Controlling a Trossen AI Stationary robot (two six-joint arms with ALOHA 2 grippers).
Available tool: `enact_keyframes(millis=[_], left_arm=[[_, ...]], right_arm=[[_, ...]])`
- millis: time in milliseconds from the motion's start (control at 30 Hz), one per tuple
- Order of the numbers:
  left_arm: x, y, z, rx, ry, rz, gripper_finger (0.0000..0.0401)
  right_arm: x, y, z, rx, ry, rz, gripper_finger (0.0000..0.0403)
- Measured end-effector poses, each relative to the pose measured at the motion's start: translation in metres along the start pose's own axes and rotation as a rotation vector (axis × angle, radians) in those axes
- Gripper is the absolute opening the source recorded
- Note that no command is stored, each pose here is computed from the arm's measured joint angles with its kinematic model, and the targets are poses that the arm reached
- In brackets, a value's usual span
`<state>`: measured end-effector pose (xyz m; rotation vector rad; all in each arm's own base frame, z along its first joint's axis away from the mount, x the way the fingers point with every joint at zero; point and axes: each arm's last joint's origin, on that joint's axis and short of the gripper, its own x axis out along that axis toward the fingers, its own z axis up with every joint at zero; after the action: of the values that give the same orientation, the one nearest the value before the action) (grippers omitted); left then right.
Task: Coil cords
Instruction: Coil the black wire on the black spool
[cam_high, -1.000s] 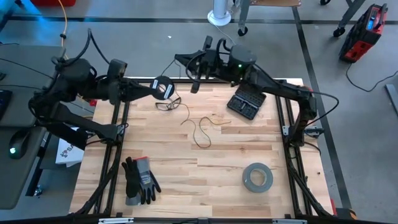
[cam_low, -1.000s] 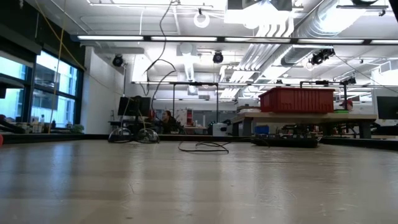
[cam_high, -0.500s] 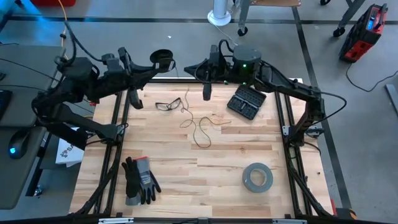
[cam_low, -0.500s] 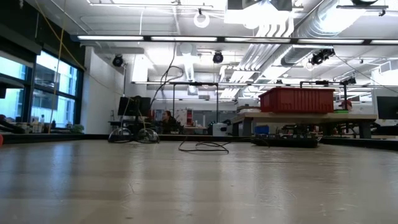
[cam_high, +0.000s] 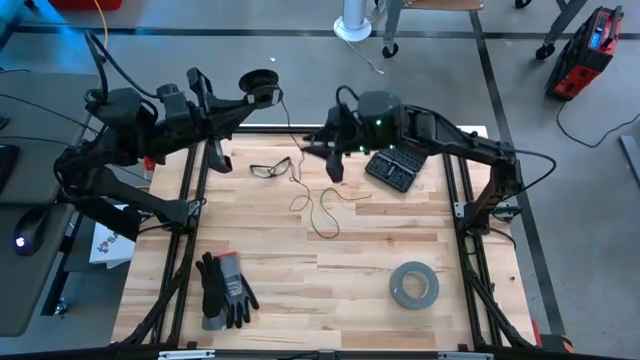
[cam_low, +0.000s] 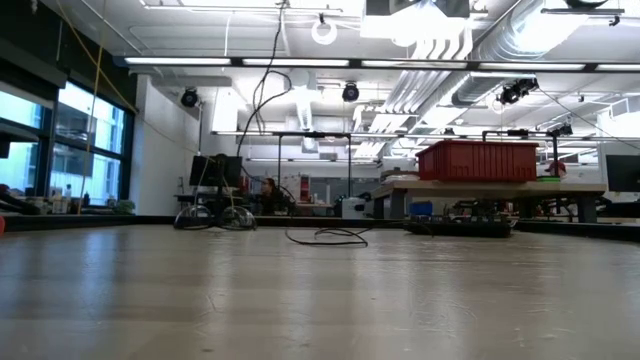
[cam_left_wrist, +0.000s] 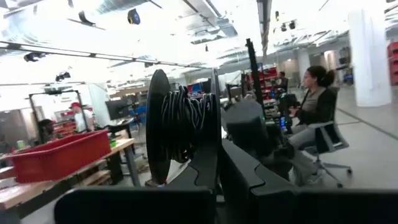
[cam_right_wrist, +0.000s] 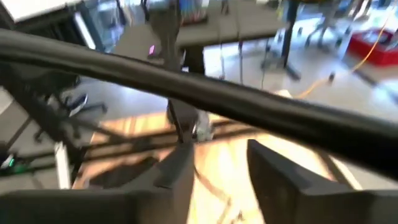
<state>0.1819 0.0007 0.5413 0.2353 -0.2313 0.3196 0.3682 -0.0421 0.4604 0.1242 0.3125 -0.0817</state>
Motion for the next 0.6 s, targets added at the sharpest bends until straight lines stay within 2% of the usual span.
enact_keyframes(millis=[100, 200, 400, 600], left_arm=[[0.0, -0.001, 0.0, -0.017, -0.008, -0.025, 0.0003], [0.0, -0.001, 0.0, -0.027, -0.013, -0.044, 0.0003], [0.0, -0.001, 0.001, -0.031, -0.018, -0.043, 0.0003], [0.0, -0.001, 0.001, -0.033, -0.024, -0.041, 0.0003]], right_arm=[[0.0, 0.004, -0.006, 0.005, 0.059, 0.008, 0.0178], [0.001, 0.006, -0.005, -0.024, 0.049, 0.013, 0.0205], [0.001, 0.003, 0.004, -0.031, -0.048, -0.007, 0.0209], [0.006, 0.002, 0.003, -0.033, -0.046, 0.008, 0.0208]])
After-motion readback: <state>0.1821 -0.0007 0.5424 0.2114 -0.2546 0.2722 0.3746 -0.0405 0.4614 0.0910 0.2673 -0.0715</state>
